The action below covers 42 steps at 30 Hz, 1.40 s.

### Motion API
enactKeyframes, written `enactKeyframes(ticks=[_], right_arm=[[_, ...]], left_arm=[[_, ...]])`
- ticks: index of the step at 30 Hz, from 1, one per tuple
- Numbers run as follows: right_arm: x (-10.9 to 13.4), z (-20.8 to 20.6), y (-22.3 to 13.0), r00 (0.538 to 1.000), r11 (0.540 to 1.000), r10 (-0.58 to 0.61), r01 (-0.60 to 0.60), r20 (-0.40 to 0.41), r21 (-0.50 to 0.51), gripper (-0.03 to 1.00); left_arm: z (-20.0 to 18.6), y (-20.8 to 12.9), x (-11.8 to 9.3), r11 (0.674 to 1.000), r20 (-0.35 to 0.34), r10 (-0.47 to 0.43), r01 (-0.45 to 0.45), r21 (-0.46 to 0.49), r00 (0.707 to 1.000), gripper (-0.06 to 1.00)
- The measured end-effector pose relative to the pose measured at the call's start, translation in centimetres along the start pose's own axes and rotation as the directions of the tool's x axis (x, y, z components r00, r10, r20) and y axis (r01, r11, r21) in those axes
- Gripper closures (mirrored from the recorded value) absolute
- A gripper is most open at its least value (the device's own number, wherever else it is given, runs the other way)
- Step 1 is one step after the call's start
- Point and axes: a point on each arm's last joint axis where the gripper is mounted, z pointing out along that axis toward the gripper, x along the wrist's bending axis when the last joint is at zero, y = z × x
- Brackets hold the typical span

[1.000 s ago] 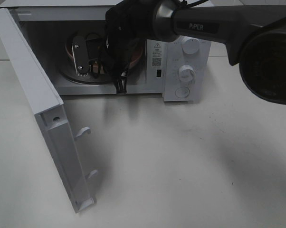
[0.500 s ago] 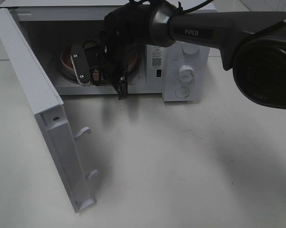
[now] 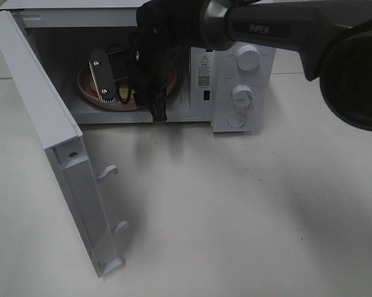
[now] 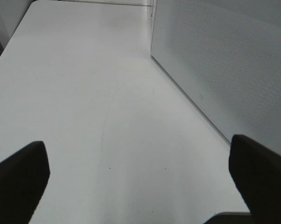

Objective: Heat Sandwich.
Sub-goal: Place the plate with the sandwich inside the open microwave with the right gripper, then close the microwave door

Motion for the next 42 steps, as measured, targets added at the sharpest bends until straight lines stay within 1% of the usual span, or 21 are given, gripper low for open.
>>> enactKeyframes(ticks=[1, 2, 3, 5, 6, 7, 10, 16, 19, 25, 28, 30, 33, 34, 36, 39, 42], right_arm=[[0.1, -0.1, 0.0, 1.0, 1.0, 0.004, -0.004, 0.0, 0.0, 0.46], [0.1, -0.1, 0.0, 1.0, 1.0, 0.004, -0.004, 0.0, 0.0, 0.46], [0.2, -0.2, -0.1, 1.0, 1.0, 0.018, -0.018, -0.001, -0.001, 0.38], [0.5, -0.3, -0.2, 1.0, 1.0, 0.024, -0.024, -0.009, 0.001, 0.31], [0.9, -0.6, -0.3, 0.999, 0.999, 0.042, -0.041, -0.02, 0.004, 0.24], [0.9, -0.6, -0.3, 0.999, 0.999, 0.042, -0.041, -0.02, 0.004, 0.24], [1.2, -1.6, -0.5, 0.998, 0.998, 0.058, -0.058, -0.007, -0.005, 0.16], [1.7, -3.3, -0.8, 0.998, 0.998, 0.062, -0.062, 0.011, -0.019, 0.15], [2.6, -4.3, -1.1, 0.998, 0.998, 0.06, -0.06, 0.007, -0.022, 0.15], [3.7, -6.0, -1.7, 0.998, 0.997, 0.068, -0.068, 0.005, -0.025, 0.15], [4.9, -7.3, -2.2, 0.996, 0.996, 0.088, -0.088, -0.008, -0.022, 0.16], [5.0, -7.8, -2.3, 0.996, 0.995, 0.093, -0.093, -0.003, -0.025, 0.16], [5.9, -9.1, -2.7, 0.993, 0.993, 0.118, -0.118, -0.012, -0.022, 0.17], [5.9, -9.1, -2.7, 0.993, 0.993, 0.118, -0.118, -0.012, -0.022, 0.17], [6.6, -10.4, -3.1, 0.988, 0.988, 0.152, -0.152, -0.013, -0.021, 0.18], [7.0, -11.4, -3.3, 0.984, 0.984, 0.176, -0.176, -0.01, -0.023, 0.19], [8.1, -13.0, -3.8, 0.974, 0.974, 0.226, -0.226, -0.012, -0.022, 0.2]], left_arm=[[0.0, 0.0, 0.0, 1.0, 0.0, 0.0, 0.0, 0.0, 1.0, -0.02], [0.0, 0.0, 0.0, 1.0, 0.0, 0.0, 0.0, 0.0, 1.0, -0.02], [0.0, 0.0, 0.0, 1.0, 0.0, 0.0, 0.0, 0.0, 1.0, -0.02], [0.0, 0.0, 0.0, 1.0, 0.0, 0.0, 0.0, 0.0, 1.0, -0.02], [0.0, 0.0, 0.0, 1.0, 0.0, 0.0, 0.0, 0.0, 1.0, -0.02], [0.0, 0.0, 0.0, 1.0, 0.0, 0.0, 0.0, 0.0, 1.0, -0.02], [0.0, 0.0, 0.0, 1.0, 0.0, 0.0, 0.0, 0.0, 1.0, -0.02], [0.0, 0.0, 0.0, 1.0, 0.0, 0.0, 0.0, 0.0, 1.0, -0.02], [0.0, 0.0, 0.0, 1.0, 0.0, 0.0, 0.0, 0.0, 1.0, -0.02], [0.0, 0.0, 0.0, 1.0, 0.0, 0.0, 0.0, 0.0, 1.0, -0.02], [0.0, 0.0, 0.0, 1.0, 0.0, 0.0, 0.0, 0.0, 1.0, -0.02], [0.0, 0.0, 0.0, 1.0, 0.0, 0.0, 0.0, 0.0, 1.0, -0.02], [0.0, 0.0, 0.0, 1.0, 0.0, 0.0, 0.0, 0.0, 1.0, -0.02], [0.0, 0.0, 0.0, 1.0, 0.0, 0.0, 0.0, 0.0, 1.0, -0.02], [0.0, 0.0, 0.0, 1.0, 0.0, 0.0, 0.0, 0.0, 1.0, -0.02], [0.0, 0.0, 0.0, 1.0, 0.0, 0.0, 0.0, 0.0, 1.0, -0.02], [0.0, 0.0, 0.0, 1.0, 0.0, 0.0, 0.0, 0.0, 1.0, -0.02]])
